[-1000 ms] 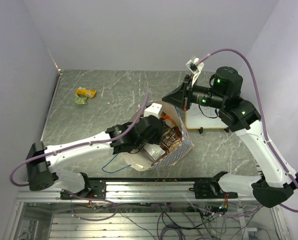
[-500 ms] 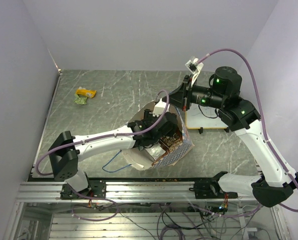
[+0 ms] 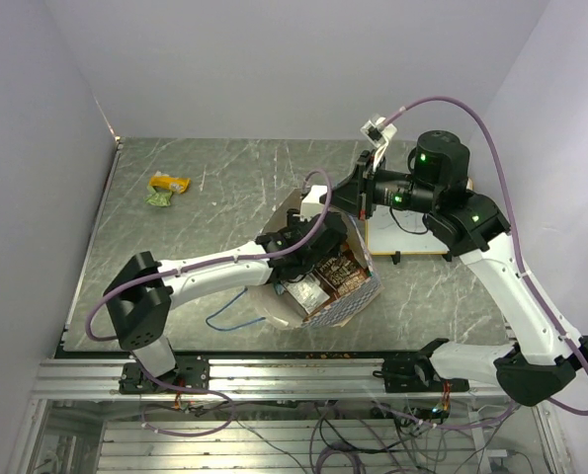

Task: Take the snacks out of the paper bag
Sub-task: Take out the snack from the paper bag.

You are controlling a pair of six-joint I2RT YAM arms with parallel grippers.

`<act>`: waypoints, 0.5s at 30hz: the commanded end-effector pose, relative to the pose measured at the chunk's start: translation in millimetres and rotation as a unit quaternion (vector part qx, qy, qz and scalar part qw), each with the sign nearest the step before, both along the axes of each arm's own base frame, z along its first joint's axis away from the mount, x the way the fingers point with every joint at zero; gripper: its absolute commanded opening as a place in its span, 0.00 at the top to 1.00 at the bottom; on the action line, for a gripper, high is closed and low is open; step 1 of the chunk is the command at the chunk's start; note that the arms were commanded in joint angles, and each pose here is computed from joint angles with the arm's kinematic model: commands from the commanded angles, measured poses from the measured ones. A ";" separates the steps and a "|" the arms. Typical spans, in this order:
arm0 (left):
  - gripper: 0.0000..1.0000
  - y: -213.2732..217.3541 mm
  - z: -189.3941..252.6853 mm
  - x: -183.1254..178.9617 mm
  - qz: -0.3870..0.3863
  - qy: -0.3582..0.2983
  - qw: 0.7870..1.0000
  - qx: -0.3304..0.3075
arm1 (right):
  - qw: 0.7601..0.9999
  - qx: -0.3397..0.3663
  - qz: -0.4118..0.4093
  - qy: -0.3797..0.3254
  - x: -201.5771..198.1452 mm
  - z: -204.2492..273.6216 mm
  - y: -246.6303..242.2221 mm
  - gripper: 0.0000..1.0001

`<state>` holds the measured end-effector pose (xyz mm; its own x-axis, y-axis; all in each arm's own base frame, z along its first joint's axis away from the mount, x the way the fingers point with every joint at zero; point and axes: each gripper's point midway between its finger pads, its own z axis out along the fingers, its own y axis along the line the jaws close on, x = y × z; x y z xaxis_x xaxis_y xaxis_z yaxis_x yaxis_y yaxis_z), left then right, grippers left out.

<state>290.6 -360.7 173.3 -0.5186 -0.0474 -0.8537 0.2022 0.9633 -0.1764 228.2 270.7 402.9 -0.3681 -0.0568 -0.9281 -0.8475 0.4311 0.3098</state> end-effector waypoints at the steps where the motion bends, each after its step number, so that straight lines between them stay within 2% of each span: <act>1: 0.31 0.1 -16.1 -9.3 -0.033 0.023 0.999 0.012 | 0.996 0.049 0.025 -0.068 -14.6 50.0 0.9 1.00; 3: 0.48 1.8 -12.2 -12.0 -0.039 0.025 0.999 0.013 | 0.996 0.049 0.024 -0.067 -14.5 49.0 0.8 1.00; 6: 0.83 8.5 -5.4 -16.5 -0.033 0.032 0.999 0.010 | 0.996 0.046 0.024 -0.069 -13.8 48.7 0.7 1.00; 7: 0.89 11.4 -2.9 -18.7 -0.031 0.035 0.999 0.008 | 0.996 0.046 0.024 -0.070 -13.8 48.4 0.5 1.00; 9: 0.93 15.5 6.1 -23.5 -0.030 0.039 0.999 -0.004 | 0.996 0.044 0.021 -0.072 -13.5 48.0 -0.5 1.00; 15: 0.93 27.1 41.4 -38.3 -0.036 0.037 0.997 -0.057 | 0.997 0.041 0.016 -0.070 -13.5 42.1 -2.4 1.00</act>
